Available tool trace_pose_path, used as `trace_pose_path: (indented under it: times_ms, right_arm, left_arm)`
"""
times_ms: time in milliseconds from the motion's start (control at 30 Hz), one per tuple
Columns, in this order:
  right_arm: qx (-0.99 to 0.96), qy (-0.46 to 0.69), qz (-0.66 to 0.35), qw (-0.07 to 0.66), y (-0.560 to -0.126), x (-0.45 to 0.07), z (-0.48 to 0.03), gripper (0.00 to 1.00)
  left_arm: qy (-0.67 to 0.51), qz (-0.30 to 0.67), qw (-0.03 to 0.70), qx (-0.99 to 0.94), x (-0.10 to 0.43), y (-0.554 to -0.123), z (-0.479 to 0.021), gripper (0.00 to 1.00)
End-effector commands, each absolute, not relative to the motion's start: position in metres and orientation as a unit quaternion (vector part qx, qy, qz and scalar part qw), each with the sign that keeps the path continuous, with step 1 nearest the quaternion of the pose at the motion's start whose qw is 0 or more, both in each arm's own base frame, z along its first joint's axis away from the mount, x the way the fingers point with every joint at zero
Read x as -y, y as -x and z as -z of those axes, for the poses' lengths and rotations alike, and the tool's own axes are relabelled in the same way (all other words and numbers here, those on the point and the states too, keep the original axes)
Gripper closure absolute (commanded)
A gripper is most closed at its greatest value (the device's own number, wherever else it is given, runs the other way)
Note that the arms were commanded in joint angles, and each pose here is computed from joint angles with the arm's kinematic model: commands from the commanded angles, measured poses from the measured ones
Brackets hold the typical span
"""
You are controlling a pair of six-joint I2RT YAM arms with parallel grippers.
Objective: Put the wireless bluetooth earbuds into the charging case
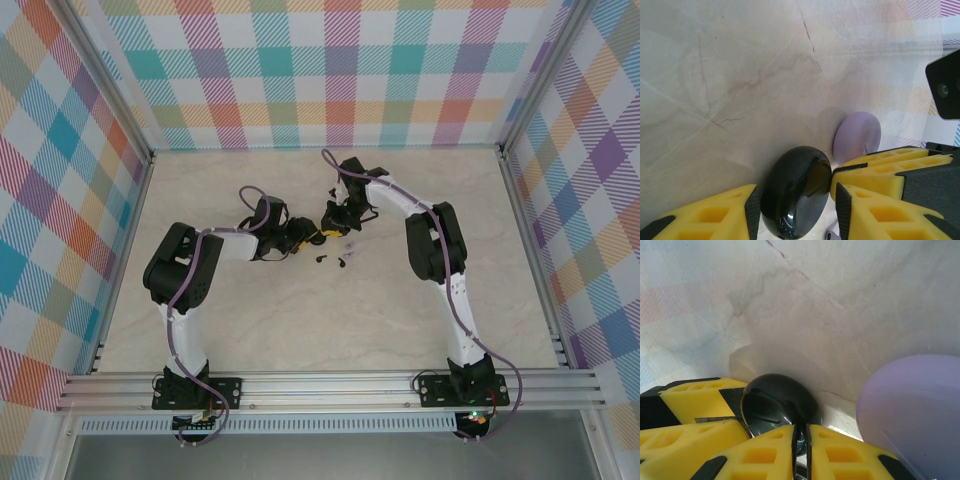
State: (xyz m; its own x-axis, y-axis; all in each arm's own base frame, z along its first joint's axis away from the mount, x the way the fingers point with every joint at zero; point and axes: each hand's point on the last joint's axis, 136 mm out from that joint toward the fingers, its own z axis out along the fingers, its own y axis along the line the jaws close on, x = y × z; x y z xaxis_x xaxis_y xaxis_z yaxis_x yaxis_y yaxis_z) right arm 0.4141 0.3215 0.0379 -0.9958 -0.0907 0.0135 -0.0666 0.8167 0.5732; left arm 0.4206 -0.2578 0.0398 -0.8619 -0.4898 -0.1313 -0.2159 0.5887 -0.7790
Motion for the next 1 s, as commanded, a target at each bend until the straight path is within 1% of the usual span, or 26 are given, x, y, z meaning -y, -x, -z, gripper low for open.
trace_pose_path:
  times_ms: [0,133,367,467,633,800,967]
  right_arm:
    - [0.947,-0.037,0.315,0.042,-0.407,-0.331,-0.035,0.85]
    - [0.945,-0.036,0.321,0.045,-0.406,-0.333,-0.035,0.85]
    - [0.943,-0.036,0.326,0.051,-0.403,-0.333,-0.035,0.85]
    - [0.943,-0.037,0.327,0.049,-0.404,-0.334,-0.036,0.85]
    - [0.942,-0.038,0.329,0.043,-0.404,-0.334,-0.043,0.84]
    - [0.939,-0.047,0.34,0.008,-0.407,-0.331,-0.074,0.78]
    - [0.932,-0.044,0.355,-0.05,-0.414,-0.315,-0.117,0.69]
  left_arm:
    - [0.195,0.385,0.135,-0.892,0.269,-0.4,-0.019,0.53]
    - [0.193,0.391,0.133,-0.89,0.274,-0.4,-0.018,0.54]
    - [0.197,0.403,0.132,-0.884,0.278,-0.404,-0.019,0.62]
    - [0.198,0.404,0.131,-0.883,0.278,-0.404,-0.019,0.68]
    - [0.201,0.4,0.134,-0.884,0.276,-0.403,-0.02,0.81]
    - [0.193,0.389,0.148,-0.889,0.271,-0.402,-0.029,0.85]
    - [0.168,0.385,0.175,-0.891,0.267,-0.403,-0.052,0.85]
